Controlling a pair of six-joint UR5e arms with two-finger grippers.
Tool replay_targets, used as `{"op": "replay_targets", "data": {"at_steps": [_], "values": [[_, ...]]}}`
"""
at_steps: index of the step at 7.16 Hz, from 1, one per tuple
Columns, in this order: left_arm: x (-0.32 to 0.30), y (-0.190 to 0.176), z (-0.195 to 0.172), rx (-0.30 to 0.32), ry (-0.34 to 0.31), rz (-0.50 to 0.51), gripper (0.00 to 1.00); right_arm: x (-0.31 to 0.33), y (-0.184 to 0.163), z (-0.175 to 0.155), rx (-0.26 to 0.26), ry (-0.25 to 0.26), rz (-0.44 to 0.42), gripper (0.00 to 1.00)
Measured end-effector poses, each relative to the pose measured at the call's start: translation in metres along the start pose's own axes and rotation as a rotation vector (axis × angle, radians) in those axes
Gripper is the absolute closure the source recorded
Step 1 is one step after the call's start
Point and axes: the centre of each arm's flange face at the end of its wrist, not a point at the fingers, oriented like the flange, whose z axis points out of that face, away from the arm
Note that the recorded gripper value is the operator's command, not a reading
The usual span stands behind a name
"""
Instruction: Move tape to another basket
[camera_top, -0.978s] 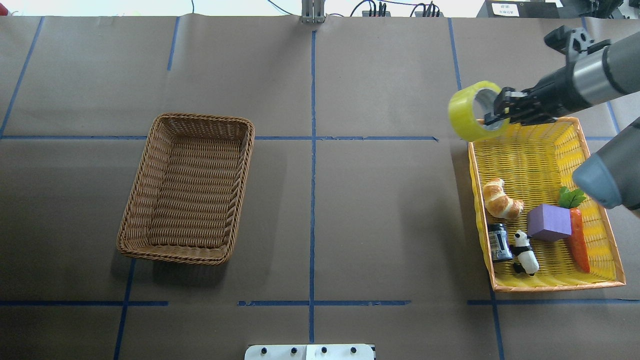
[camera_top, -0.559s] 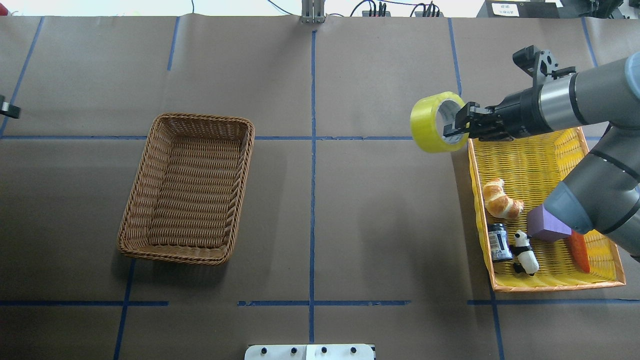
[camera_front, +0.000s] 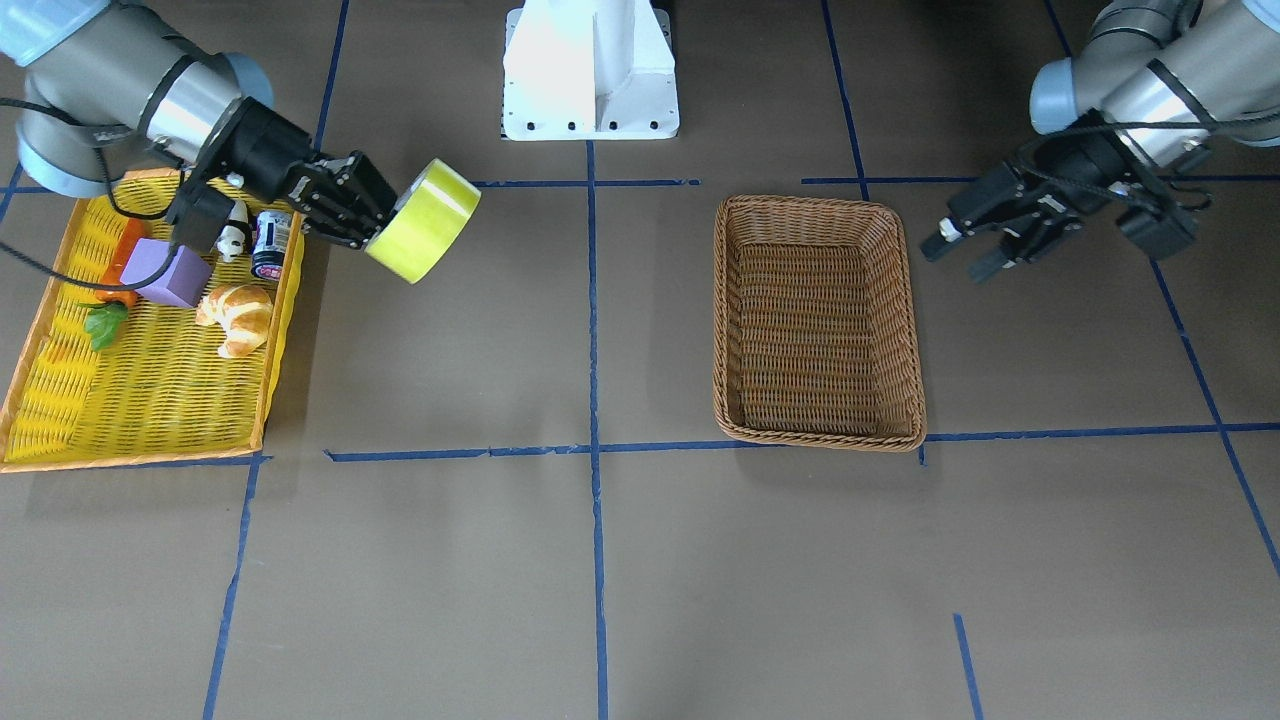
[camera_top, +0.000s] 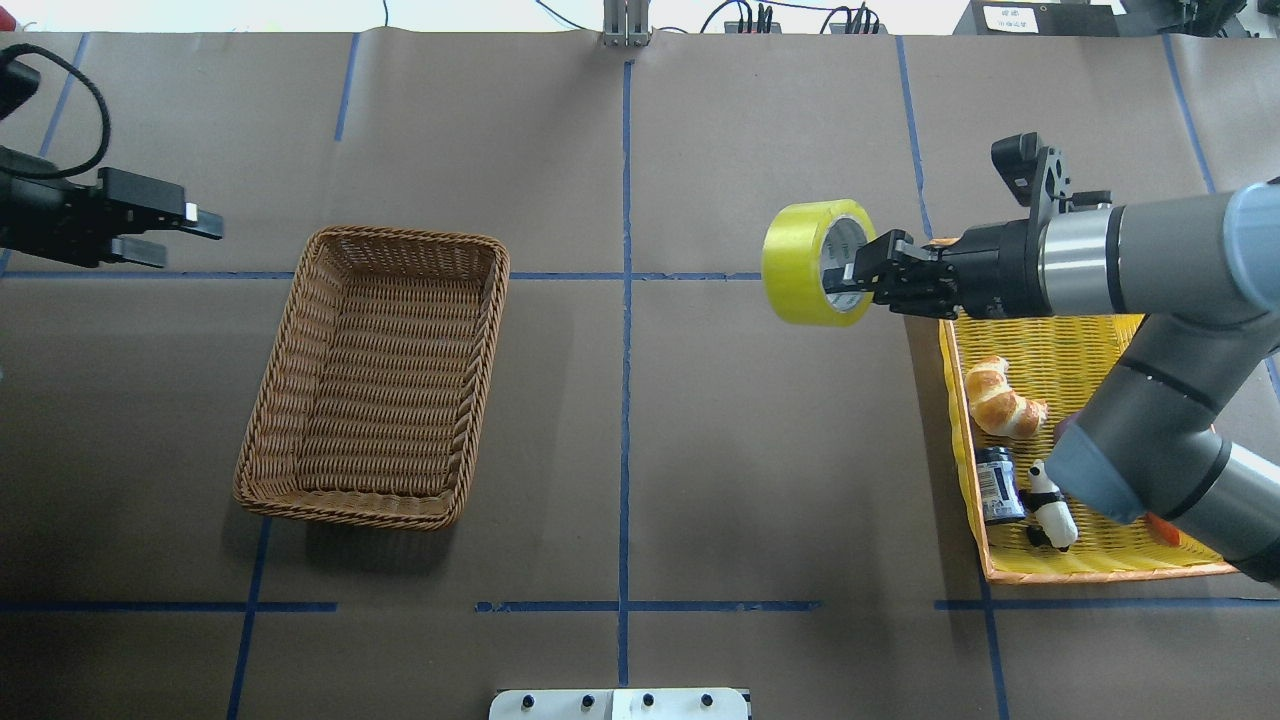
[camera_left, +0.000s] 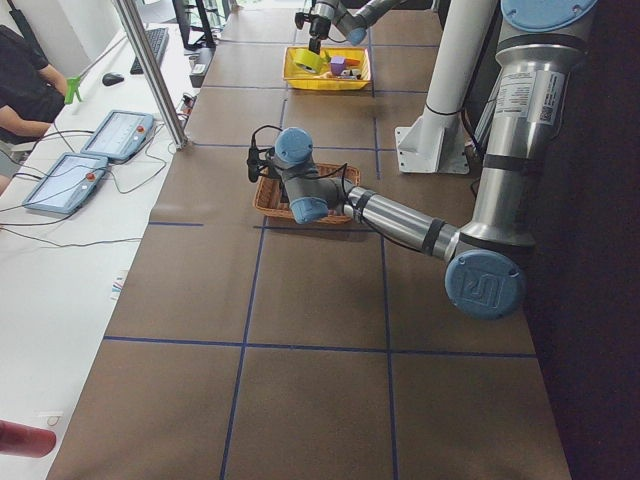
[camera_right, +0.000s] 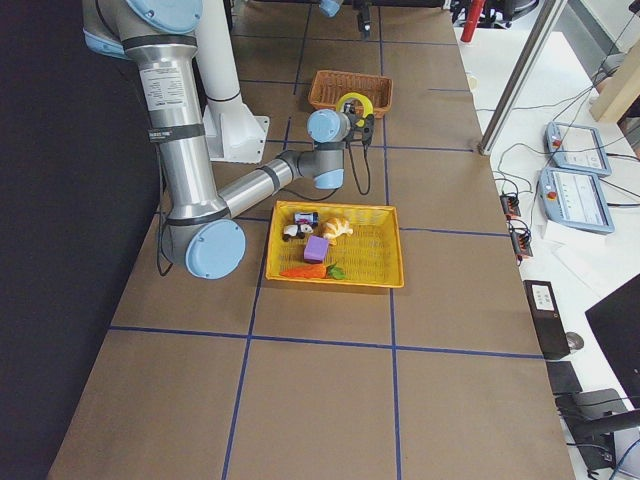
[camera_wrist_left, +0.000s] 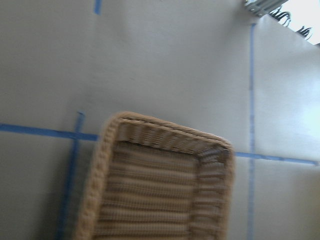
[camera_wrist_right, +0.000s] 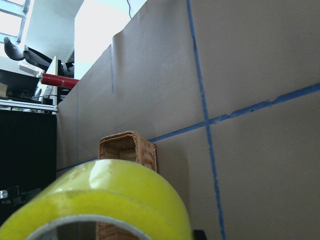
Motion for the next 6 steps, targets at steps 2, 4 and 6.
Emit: {"op": "replay_targets", "data": {"at_steps": [2,4,6], "values": [[0.030,0.050,0.024,-0.021,0.264,-0.176,0.00,-0.026,0.032,0.017,-0.026,-0.147,0.082,0.99],[0.071,0.087,0.030,-0.130,0.440,-0.313,0.00,-0.038,0.068,0.027,-0.106,-0.268,0.124,0.99],[0.121,0.114,0.029,-0.253,0.549,-0.382,0.00,-0.052,0.109,0.045,-0.201,-0.327,0.143,0.99]]}}
